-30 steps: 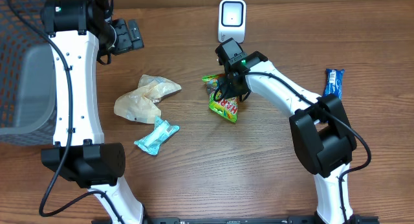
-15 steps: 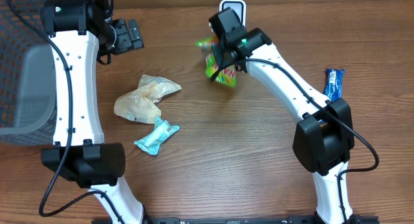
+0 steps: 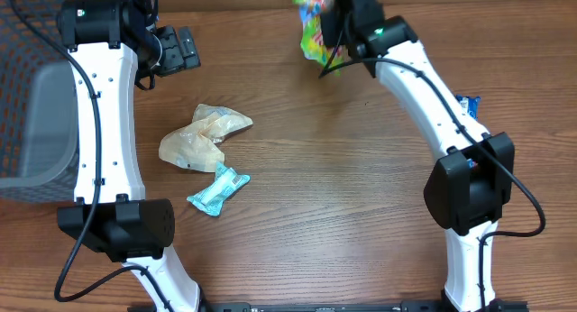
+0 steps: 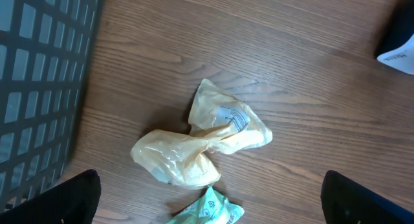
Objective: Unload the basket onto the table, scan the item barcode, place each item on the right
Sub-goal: 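Raise the gummy bag with the right gripper in front of the scanner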
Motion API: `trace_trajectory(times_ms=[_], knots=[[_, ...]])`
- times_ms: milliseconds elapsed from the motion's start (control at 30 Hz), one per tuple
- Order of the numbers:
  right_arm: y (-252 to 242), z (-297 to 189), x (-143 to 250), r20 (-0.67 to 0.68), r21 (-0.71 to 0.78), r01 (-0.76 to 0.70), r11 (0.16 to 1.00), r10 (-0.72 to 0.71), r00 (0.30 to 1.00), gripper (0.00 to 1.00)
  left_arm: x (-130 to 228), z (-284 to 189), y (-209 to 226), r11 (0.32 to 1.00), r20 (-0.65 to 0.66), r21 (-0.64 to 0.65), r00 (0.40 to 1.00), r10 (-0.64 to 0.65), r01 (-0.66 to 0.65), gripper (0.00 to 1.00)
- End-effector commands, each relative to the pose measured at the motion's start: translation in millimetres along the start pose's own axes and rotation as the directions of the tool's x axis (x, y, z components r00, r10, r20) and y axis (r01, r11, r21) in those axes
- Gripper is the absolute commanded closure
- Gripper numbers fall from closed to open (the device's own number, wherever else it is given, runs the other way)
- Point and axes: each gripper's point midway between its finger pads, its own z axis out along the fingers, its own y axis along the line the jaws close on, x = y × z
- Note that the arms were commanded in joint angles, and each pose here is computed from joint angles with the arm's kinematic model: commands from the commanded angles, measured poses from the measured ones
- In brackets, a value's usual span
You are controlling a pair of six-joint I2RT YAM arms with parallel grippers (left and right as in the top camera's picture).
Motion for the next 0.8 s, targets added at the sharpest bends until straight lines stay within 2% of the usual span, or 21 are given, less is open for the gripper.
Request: trace_trajectory(times_ms=[0, 300, 767], knots=[[23, 1, -14, 0.042, -0.088, -0.013, 0.996, 0.017, 0.999, 0.97, 1, 0, -2, 1.0, 0.0, -0.003, 1.0, 0.015, -0.015, 0.0], [23, 55, 27, -0.028, -0.072, -0.01, 0.997, 0.008, 1.0, 0.97, 1, 0, -2, 1.0, 0.0, -0.003, 1.0, 0.015, -0.015, 0.0], [12, 55, 18, 0.007, -0.009, 0.011, 1.0, -0.011, 1.0, 0.97, 1, 0, -2, 1.0, 0.0, -0.003, 1.0, 0.015, -0.015, 0.0]])
